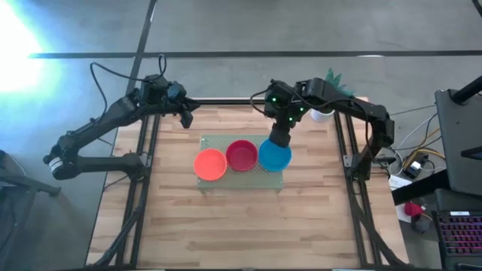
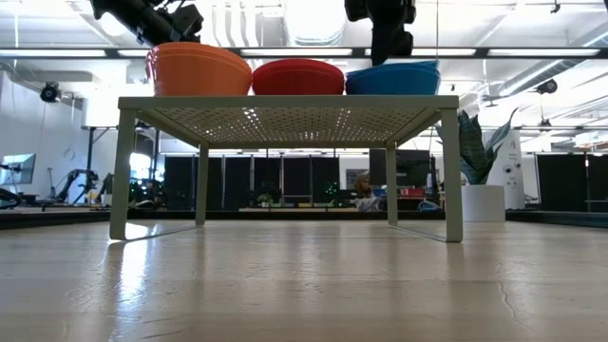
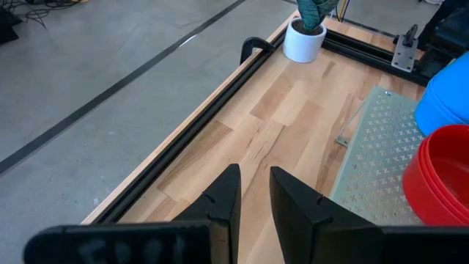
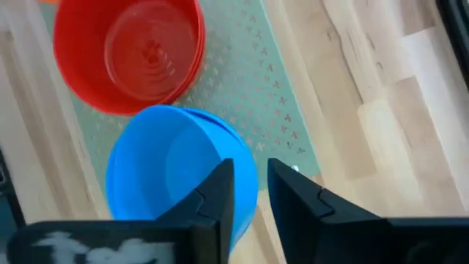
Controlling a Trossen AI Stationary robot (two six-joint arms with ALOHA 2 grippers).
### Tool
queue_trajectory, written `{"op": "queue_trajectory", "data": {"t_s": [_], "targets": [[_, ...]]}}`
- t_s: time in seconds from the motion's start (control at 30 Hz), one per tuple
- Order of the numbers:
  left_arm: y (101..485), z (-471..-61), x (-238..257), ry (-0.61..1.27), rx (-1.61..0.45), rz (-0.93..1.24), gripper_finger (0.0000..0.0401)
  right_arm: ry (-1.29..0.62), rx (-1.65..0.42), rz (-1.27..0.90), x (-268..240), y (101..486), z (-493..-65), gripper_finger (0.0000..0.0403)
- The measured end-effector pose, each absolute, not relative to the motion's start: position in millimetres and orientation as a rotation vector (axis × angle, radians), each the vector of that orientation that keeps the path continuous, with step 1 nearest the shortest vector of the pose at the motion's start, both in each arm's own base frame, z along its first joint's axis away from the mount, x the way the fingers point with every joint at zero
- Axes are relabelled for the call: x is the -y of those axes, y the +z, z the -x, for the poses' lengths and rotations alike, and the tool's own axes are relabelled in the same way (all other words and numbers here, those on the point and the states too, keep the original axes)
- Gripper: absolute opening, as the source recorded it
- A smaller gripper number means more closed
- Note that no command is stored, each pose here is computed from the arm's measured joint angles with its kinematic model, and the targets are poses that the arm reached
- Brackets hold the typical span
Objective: Pick & Place Mini bowls
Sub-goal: Stack the blue bowl on top of the other blue bowls on the shelf
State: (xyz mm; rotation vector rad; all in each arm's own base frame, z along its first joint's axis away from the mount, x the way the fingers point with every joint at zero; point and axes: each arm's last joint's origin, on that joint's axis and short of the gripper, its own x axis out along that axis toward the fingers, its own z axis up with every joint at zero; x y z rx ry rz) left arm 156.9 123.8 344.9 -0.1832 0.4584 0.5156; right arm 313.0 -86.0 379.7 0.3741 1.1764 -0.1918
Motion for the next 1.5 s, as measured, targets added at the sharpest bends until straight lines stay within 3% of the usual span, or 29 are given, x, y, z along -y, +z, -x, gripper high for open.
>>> {"op": "queue_trajectory", "data": {"t_s": [0.3,0.9,1.3,1.5], "targets": [[344.9,-156.9,-123.8,0.516,-0.458,0.184,0.0067,-0.183,-1.193,-0.364,85.0,374.7,-314.3,0.0011],[344.9,-156.9,-123.9,0.516,-0.458,0.183,0.0067,-0.163,-1.254,-0.359,84.2,350.7,-318.0,0.0008],[344.9,-156.9,-123.9,0.516,-0.459,0.184,0.0067,-0.187,-1.123,-0.379,76.5,391.5,-295.7,0.0008],[344.9,-157.0,-123.8,0.515,-0.459,0.183,0.0067,-0.174,-1.176,-0.381,70.5,383.7,-292.1,0.0008]]}}
